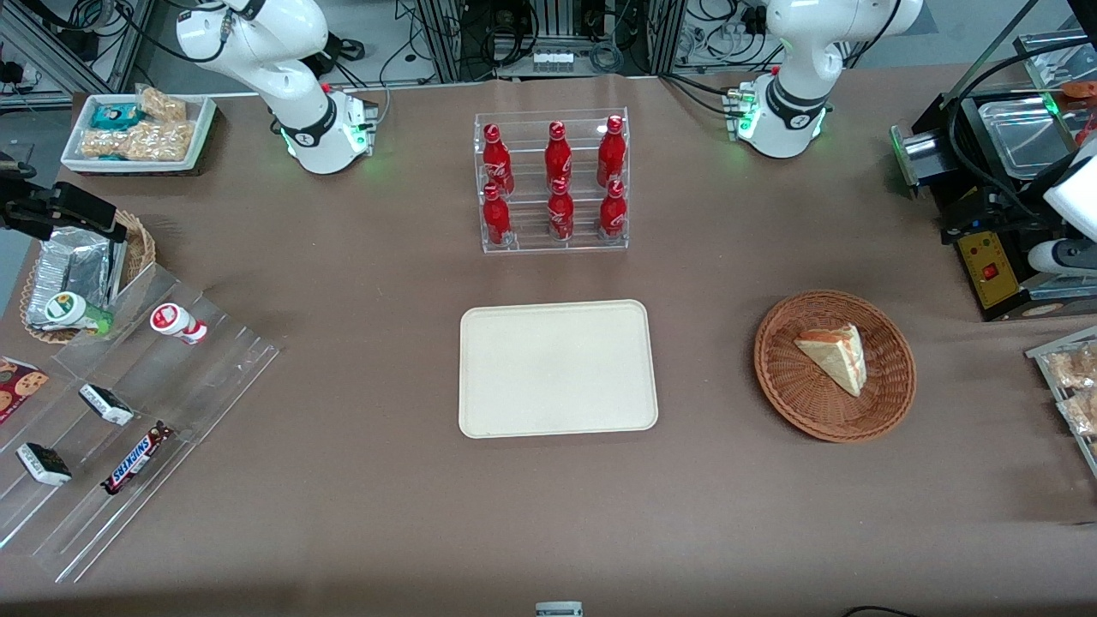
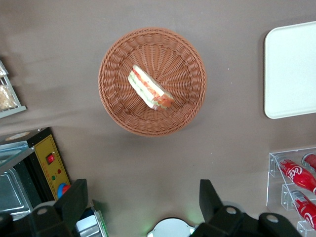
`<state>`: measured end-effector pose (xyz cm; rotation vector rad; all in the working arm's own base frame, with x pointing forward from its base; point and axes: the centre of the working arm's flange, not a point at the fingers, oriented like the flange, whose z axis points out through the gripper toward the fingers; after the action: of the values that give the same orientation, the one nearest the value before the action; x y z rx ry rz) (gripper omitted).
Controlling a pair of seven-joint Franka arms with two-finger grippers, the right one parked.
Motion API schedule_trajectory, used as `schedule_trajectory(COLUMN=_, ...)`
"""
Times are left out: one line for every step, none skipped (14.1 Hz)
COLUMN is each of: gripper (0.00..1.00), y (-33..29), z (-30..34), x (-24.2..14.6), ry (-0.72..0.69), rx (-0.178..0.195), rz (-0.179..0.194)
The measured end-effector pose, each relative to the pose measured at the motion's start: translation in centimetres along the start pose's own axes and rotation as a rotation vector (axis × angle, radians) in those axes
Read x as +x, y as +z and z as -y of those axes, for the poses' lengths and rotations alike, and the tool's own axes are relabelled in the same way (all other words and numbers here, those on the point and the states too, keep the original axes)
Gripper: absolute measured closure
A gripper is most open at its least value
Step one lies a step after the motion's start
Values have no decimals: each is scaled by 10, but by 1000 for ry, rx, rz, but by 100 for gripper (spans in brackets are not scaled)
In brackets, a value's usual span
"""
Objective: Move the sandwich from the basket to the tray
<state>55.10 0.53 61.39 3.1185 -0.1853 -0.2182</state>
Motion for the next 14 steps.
schedule_trajectory(gripper=0, y=6, z=0, x=1, ry=0, rx=-2, rz=12)
schedule_trajectory(gripper=0, y=14, z=0, x=1, ry=0, rx=-4, rz=31)
schedule_trajectory(gripper=0, y=25, z=0, x=3, ry=0, rx=-6, rz=50)
schedule_trajectory(gripper=0, y=38, z=1, x=6, ry=0, rx=-8, rz=60)
schedule_trajectory(gripper=0, y=52, z=1, x=10, ry=0, rx=-8, rz=63)
schedule_trajectory(gripper=0, y=68, z=2, x=14, ry=0, rx=-8, rz=63)
schedule_trajectory(gripper=0, y=87, z=2, x=18, ry=0, rx=-8, rz=65)
schedule_trajectory(gripper=0, y=109, z=3, x=22, ry=0, rx=-8, rz=65)
schedule_trajectory(gripper=0, y=132, z=3, x=26, ry=-1, rx=-8, rz=60)
schedule_trajectory(gripper=0, y=157, z=4, x=29, ry=-5, rx=-6, rz=50)
schedule_trajectory(gripper=0, y=180, z=4, x=30, ry=-16, rx=-5, rz=39)
schedule_trajectory(gripper=0, y=201, z=4, x=32, ry=-34, rx=-3, rz=27)
schedule_trajectory(gripper=0, y=220, z=5, x=32, ry=-58, rx=-2, rz=20)
schedule_trajectory(gripper=0, y=237, z=6, x=33, ry=-93, rx=-2, rz=16)
